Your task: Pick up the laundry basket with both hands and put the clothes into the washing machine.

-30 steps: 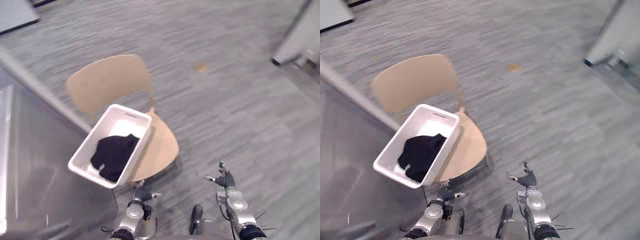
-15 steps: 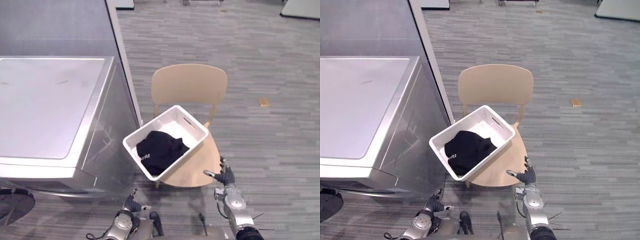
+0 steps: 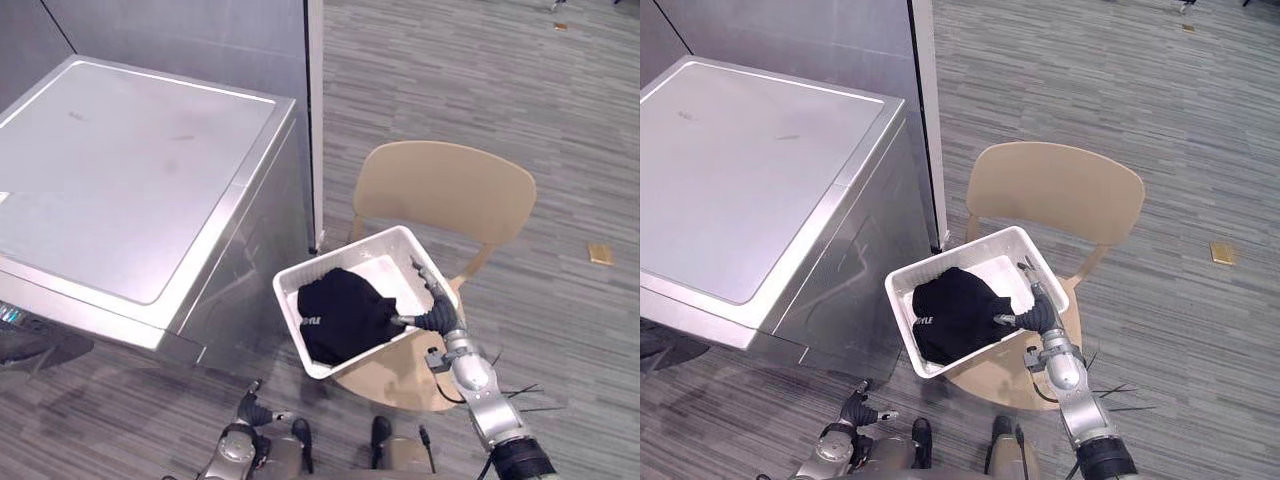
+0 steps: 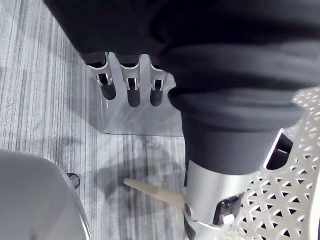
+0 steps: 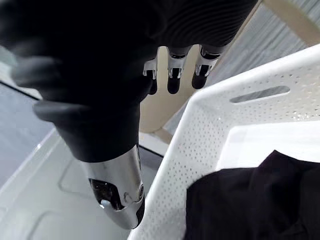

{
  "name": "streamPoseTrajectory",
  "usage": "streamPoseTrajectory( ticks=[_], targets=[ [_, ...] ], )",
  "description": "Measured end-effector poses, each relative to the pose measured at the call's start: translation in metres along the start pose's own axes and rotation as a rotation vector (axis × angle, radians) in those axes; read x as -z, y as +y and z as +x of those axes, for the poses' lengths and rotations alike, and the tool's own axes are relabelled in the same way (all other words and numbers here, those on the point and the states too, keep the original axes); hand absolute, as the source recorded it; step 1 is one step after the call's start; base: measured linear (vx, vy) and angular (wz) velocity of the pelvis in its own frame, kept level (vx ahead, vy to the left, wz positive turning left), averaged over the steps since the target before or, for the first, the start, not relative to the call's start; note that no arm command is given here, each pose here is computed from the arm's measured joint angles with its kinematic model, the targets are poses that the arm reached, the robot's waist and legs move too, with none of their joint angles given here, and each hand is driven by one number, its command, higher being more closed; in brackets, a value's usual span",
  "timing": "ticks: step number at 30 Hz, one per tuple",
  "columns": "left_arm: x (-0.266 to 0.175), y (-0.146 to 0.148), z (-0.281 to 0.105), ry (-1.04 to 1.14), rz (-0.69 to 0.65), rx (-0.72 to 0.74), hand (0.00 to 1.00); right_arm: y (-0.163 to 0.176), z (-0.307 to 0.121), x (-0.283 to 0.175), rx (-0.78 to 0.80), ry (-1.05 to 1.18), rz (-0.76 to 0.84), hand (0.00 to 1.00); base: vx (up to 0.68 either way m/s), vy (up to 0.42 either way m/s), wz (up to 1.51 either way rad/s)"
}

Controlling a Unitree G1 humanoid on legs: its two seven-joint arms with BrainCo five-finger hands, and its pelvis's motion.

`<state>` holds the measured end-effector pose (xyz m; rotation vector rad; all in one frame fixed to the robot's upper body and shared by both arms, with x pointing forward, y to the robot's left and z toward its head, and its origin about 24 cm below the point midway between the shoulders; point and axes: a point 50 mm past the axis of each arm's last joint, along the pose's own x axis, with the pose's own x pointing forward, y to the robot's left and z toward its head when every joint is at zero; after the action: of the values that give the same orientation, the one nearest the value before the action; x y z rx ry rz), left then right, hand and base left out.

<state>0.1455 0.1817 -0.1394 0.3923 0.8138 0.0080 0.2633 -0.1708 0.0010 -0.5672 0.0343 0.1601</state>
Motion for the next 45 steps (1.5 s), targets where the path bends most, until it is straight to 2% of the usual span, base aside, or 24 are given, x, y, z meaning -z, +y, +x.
streamPoseTrajectory(
  ticks=[3,6,12,15,19,20,26,31,35,37,41,44,45],
  targets=[
    [-0.010,0.003,0.004,-0.025,-0.023,-0.010,0.00,-0.005,0.024,-0.003,-0.043,0.004,-0.055,0.00,0.01,-0.022,0.53],
    [-0.031,0.007,0.012,-0.079,-0.059,-0.025,0.00,-0.031,0.051,-0.008,-0.022,0.029,-0.146,0.00,-0.07,-0.027,0.59],
    [-0.059,0.024,0.018,-0.176,-0.138,-0.091,0.00,-0.079,0.095,-0.040,0.112,0.056,-0.226,0.00,-0.10,-0.032,0.38],
    [-0.075,0.027,0.020,-0.233,-0.161,-0.101,0.00,-0.104,0.105,-0.052,0.183,0.072,-0.257,0.00,-0.12,-0.022,0.12],
    [-0.087,0.026,0.021,-0.269,-0.201,-0.113,0.00,-0.114,0.111,-0.058,0.215,0.093,-0.291,0.00,-0.13,-0.052,0.22],
    [-0.089,0.025,0.021,-0.273,-0.214,-0.111,0.00,-0.113,0.111,-0.058,0.209,0.099,-0.309,1.00,-0.10,-0.060,0.30],
    [-0.110,0.014,0.022,-0.324,-0.249,-0.087,0.00,-0.103,0.119,-0.076,0.173,0.045,-0.449,1.00,-0.15,-0.090,0.16],
    [-0.121,0.011,0.022,-0.344,-0.292,-0.085,0.00,-0.089,0.120,-0.074,0.146,0.057,-0.420,1.00,-0.06,-0.090,0.02],
    [-0.121,0.011,0.023,-0.340,-0.291,-0.086,0.00,-0.082,0.118,-0.074,0.150,0.046,-0.329,1.00,-0.02,-0.055,-0.08],
    [-0.120,0.012,0.023,-0.338,-0.291,-0.088,0.00,-0.085,0.116,-0.080,0.187,0.015,-0.253,1.00,-0.01,-0.055,-0.16],
    [-0.117,0.014,0.023,-0.327,-0.289,-0.095,0.00,-0.097,0.103,-0.106,0.317,-0.169,0.094,1.00,-0.03,-0.027,-0.16],
    [-0.103,0.017,0.022,-0.290,-0.275,-0.106,0.00,-0.081,0.082,-0.097,0.332,-0.239,0.354,1.00,-0.02,0.008,-0.06],
    [-0.100,0.018,0.022,-0.285,-0.273,-0.108,0.00,-0.078,0.080,-0.096,0.328,-0.238,0.373,1.00,0.03,0.009,-0.04]
  ],
)
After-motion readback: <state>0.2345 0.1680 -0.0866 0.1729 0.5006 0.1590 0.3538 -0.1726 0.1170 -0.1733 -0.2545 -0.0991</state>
